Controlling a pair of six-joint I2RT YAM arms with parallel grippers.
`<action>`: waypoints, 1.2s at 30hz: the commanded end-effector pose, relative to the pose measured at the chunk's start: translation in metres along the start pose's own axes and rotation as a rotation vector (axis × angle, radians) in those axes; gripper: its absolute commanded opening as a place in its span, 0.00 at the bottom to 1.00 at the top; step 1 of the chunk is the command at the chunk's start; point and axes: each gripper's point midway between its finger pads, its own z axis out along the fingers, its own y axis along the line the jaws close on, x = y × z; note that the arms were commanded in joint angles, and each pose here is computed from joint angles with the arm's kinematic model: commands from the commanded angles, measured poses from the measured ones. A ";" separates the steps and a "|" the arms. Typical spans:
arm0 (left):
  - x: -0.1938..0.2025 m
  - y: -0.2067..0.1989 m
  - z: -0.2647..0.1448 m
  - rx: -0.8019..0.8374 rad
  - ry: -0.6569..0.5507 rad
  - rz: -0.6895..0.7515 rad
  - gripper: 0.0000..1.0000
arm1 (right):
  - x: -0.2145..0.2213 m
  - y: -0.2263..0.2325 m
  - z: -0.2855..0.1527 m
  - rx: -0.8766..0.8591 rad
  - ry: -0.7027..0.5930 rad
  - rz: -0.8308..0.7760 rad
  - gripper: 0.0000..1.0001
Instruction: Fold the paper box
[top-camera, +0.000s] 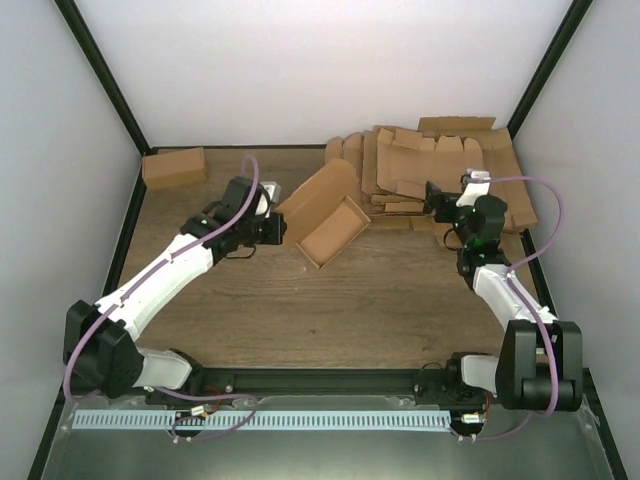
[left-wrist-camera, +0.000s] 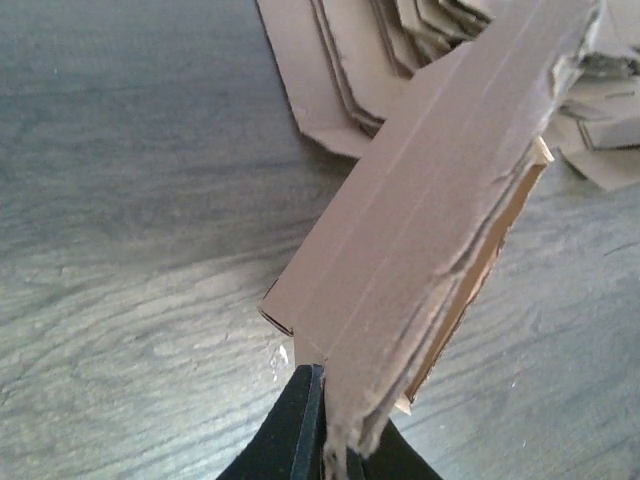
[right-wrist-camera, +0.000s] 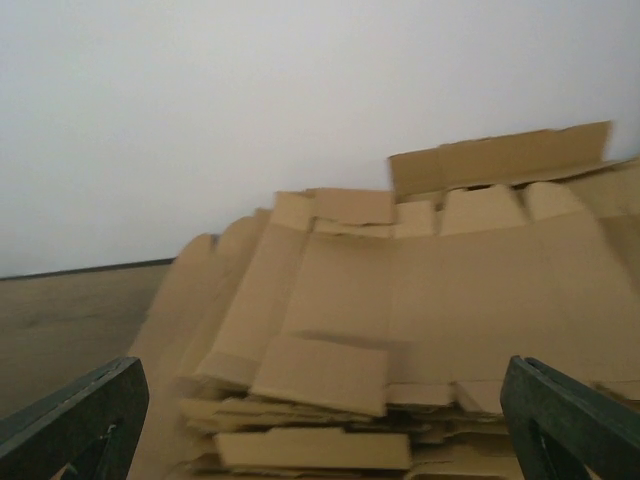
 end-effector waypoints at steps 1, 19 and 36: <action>0.015 -0.001 -0.006 0.028 0.043 0.054 0.04 | 0.018 0.049 -0.009 -0.278 0.086 0.042 1.00; 0.044 -0.008 -0.005 0.090 0.241 0.285 0.10 | 0.072 0.163 -0.034 -0.807 0.216 -0.165 0.84; 0.053 -0.013 -0.007 0.143 0.272 0.345 0.04 | 0.108 0.193 0.015 -1.065 0.337 -0.330 0.58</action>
